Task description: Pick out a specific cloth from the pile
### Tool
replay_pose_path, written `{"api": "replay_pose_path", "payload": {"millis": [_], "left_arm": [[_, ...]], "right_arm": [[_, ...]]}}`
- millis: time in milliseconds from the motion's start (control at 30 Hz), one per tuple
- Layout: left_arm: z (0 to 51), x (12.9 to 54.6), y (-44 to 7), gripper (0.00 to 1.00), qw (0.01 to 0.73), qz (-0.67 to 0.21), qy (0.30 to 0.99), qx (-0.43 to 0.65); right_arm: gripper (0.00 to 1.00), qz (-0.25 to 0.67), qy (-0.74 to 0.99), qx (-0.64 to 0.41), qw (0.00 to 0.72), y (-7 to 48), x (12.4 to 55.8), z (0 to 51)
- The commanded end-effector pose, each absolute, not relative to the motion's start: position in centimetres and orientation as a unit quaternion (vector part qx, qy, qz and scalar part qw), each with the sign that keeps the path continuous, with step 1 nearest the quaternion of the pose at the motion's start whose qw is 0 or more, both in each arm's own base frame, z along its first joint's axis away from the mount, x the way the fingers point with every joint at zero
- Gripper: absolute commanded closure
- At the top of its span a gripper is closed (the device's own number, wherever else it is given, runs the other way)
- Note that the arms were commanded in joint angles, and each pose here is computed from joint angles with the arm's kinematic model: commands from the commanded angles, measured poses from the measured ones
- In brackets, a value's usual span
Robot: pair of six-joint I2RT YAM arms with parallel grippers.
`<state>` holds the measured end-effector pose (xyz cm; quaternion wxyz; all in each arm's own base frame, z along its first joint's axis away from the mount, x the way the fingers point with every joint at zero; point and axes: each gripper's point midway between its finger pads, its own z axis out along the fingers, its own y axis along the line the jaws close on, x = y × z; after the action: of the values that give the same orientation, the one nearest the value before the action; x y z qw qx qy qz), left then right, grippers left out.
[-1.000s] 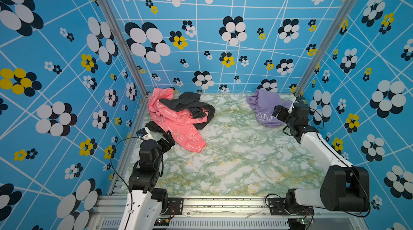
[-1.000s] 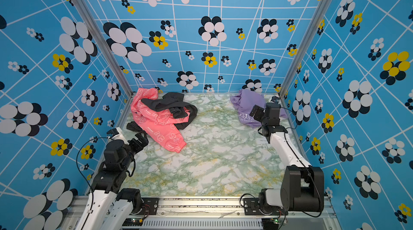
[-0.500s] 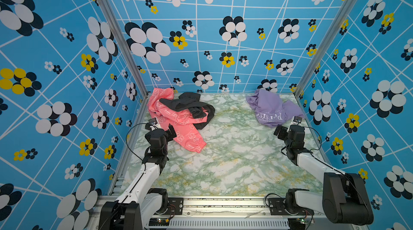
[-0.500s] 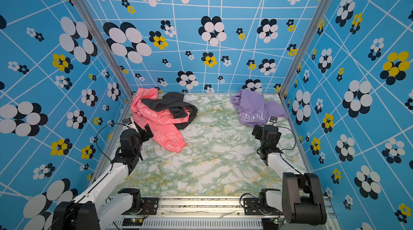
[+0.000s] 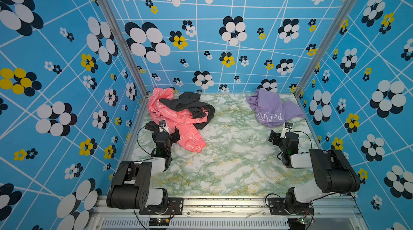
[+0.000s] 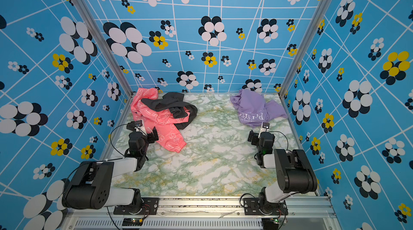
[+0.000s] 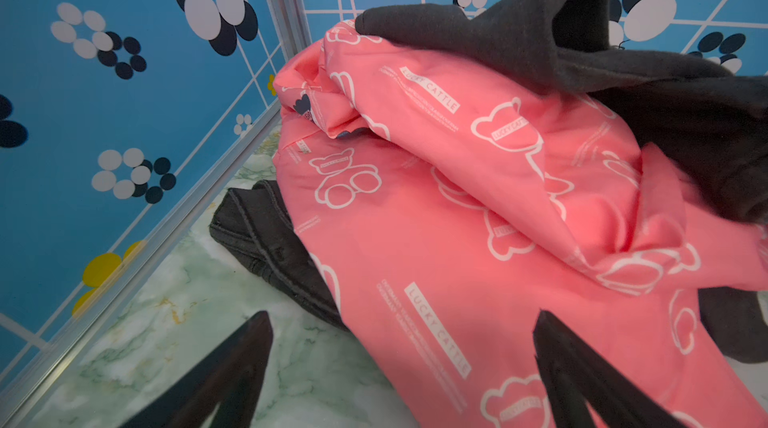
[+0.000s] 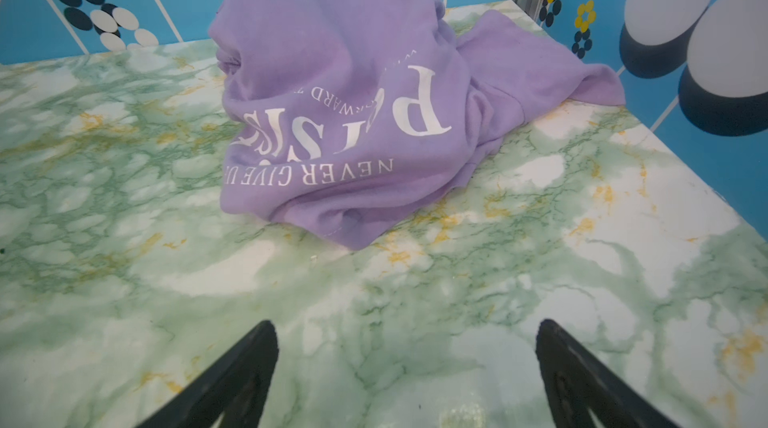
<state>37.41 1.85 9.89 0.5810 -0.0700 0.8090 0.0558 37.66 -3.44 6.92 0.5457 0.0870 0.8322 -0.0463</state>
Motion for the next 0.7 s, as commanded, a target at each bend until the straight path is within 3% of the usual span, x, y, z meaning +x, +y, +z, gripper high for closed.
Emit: {"api": "replay_pose_path", "payload": {"millis": [0,667], "left_arm": [[10.48,38.56,1.49,0.01,0.608,0.047,0.791,-0.053],[9.79,39.39,1.32,0.01,0.589,0.049,0.805,-0.048]], "right_arm": [[0.01,-0.026,0.816,0.057,0.575,-2.32,39.56,9.37],[0.01,-0.027,0.82,0.041,0.571,-1.7,39.7,9.33]]}}
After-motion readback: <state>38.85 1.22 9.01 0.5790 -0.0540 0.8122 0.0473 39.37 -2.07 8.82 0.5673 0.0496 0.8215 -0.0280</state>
